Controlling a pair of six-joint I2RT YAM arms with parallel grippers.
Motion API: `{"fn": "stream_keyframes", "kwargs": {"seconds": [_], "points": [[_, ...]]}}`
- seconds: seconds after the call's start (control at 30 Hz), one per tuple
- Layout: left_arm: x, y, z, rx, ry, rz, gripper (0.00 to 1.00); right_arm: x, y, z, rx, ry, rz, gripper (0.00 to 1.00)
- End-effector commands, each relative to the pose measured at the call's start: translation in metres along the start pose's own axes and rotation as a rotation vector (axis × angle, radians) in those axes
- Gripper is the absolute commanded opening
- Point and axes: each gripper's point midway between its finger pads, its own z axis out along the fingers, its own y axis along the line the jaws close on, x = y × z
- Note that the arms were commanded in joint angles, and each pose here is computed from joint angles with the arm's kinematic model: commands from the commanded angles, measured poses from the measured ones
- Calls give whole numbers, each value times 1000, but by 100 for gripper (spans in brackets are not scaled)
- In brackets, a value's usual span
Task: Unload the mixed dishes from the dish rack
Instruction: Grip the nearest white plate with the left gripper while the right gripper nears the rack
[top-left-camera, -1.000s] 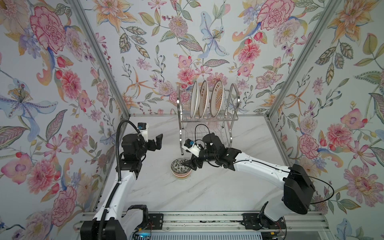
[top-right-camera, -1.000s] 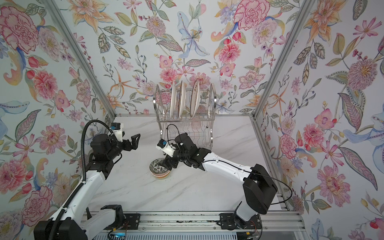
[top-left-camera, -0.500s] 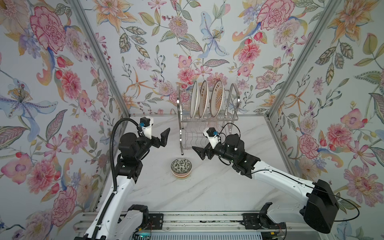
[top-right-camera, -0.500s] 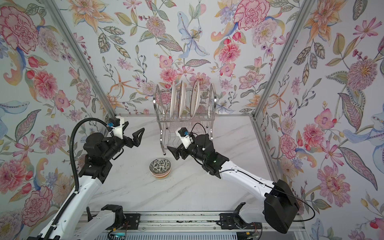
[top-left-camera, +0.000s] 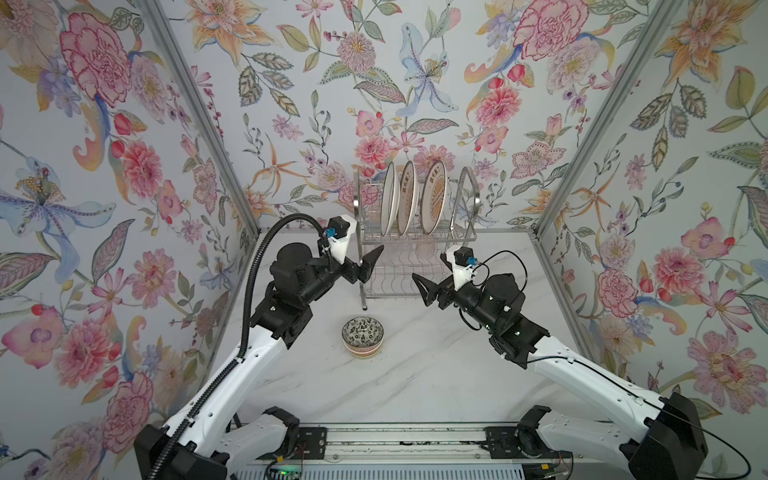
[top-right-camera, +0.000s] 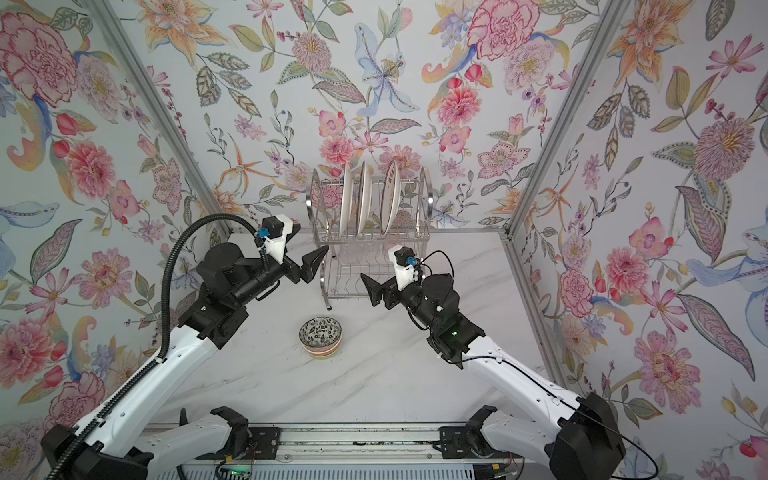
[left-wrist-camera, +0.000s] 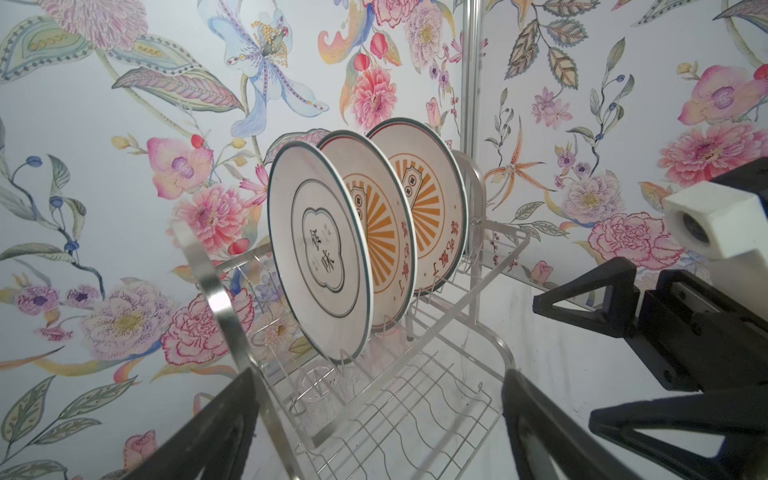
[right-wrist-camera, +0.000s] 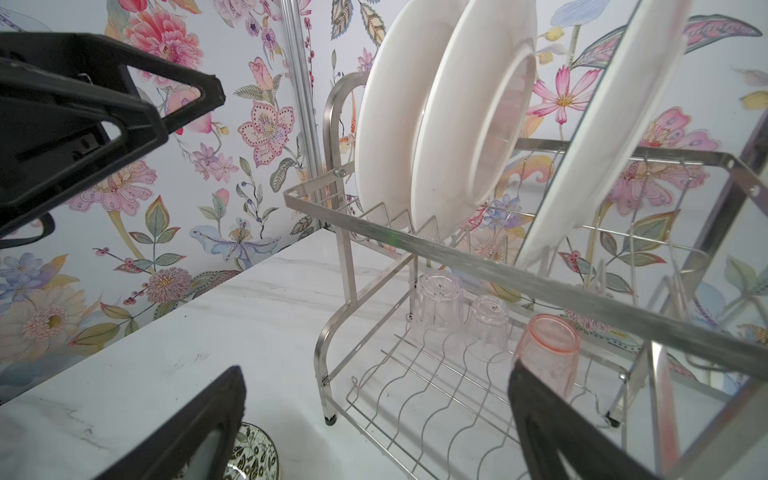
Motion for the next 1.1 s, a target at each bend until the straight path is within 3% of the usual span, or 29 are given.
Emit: {"fn": "stream_keyframes", "kwargs": {"seconds": [0.0,0.37,0.47,0.77,0.8,0.97,1.07], "points": [[-6,3,17,-46,24,60,90,-3,-10,-9,44,-37,14,99],[-11,22,73,-107,29,47,76,-18,-33,-24,108,-112,25,99],[-9,28,86,-127,39,33,68,-22,-39,-27,120,-129,33,99],[-7,27,107,-122,48,13,55,-33,-47,-32,122,-188,41,99],[9,27,117,-123,81,10,53,-35,-48,-32,123,-193,42,99],[13,28,123,-153,93,7,45,-43,-52,-37,125,-220,34,99],[18,28,124,-161,105,-1,44,-43,-53,-39,128,-225,29,99]]}}
